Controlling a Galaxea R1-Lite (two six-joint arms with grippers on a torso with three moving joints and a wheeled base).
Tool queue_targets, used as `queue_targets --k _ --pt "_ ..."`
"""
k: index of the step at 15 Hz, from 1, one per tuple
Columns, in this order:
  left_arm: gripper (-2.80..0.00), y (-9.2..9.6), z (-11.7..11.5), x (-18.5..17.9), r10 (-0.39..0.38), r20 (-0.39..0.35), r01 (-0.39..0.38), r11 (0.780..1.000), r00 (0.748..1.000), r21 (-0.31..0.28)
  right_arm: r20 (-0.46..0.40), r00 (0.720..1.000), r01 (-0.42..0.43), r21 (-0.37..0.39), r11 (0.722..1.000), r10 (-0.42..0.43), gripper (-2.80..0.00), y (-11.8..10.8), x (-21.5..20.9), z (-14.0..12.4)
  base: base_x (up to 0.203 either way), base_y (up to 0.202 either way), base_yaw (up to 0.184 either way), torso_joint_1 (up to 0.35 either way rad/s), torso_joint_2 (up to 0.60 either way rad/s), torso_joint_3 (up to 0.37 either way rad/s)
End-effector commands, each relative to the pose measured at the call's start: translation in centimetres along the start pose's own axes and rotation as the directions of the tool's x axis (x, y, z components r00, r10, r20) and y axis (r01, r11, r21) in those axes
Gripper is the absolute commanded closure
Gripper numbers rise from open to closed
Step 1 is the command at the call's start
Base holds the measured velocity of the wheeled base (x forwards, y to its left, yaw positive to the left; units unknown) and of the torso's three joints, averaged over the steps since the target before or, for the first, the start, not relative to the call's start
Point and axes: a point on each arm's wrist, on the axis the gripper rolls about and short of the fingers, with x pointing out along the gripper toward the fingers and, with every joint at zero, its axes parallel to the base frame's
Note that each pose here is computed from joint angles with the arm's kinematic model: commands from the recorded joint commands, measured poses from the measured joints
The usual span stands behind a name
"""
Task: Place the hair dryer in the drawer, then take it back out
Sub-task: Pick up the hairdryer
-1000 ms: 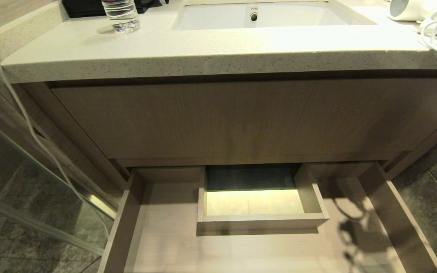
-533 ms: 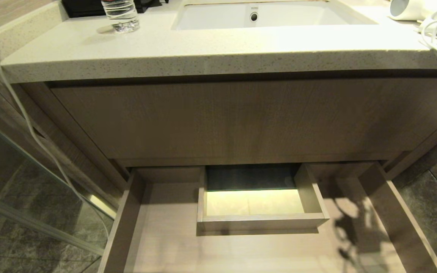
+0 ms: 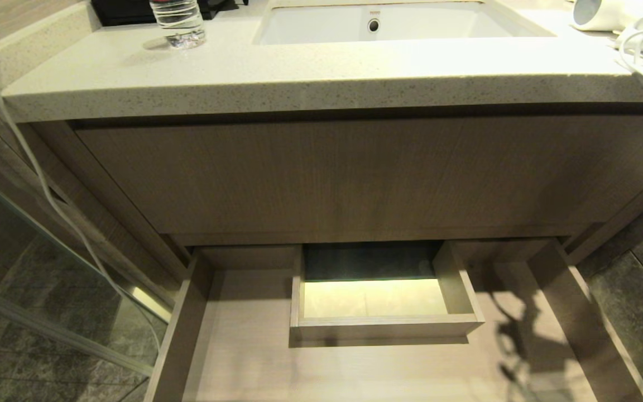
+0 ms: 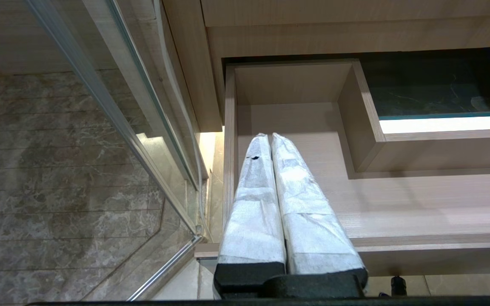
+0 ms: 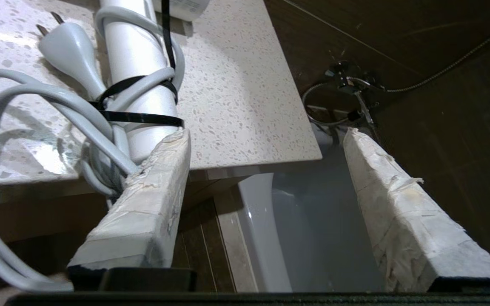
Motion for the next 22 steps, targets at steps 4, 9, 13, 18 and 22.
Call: queue_targets --k 4,9,13,18,22 --pt "0.0 0.0 0.0 0.0 0.0 0.0 0.0 1.0 1.0 0.0 -0.037 0.998 0.058 0.018 0.998 -0.058 -2.8 0.3 1.0 -0.3 0.0 0.0 0.0 0.0 0.0 0.0" --pt "0.0 0.0 0.0 0.0 0.0 0.0 0.0 1.0 1.0 0.0 -0.04 0.998 0.04 0.051 0.998 -0.038 -2.8 0.1 0.1 -0.1 0.0 0.0 0.0 0.0 0.0 0.0" --pt "0.0 0.0 0.0 0.0 0.0 0.0 0.0 1.0 1.0 0.0 0.03 0.999 -0.025 0.132 0.991 0.021 -2.8 -0.6 -2.0 0.6 0.0 0.0 0.0 0.0 0.0 0.0" --pt "0.0 0.0 0.0 0.0 0.0 0.0 0.0 1.0 1.0 0.0 0.014 0.996 -0.093 0.215 0.972 0.092 -2.8 -0.6 -2.6 0.2 0.0 0.0 0.0 0.0 0.0 0.0" --pt "0.0 0.0 0.0 0.0 0.0 0.0 0.0 1.0 1.0 0.0 -0.001 0.991 -0.13 0.251 0.959 0.135 -2.8 -0.3 -2.5 0.0 0.0 0.0 0.0 0.0 0.0 0.0"
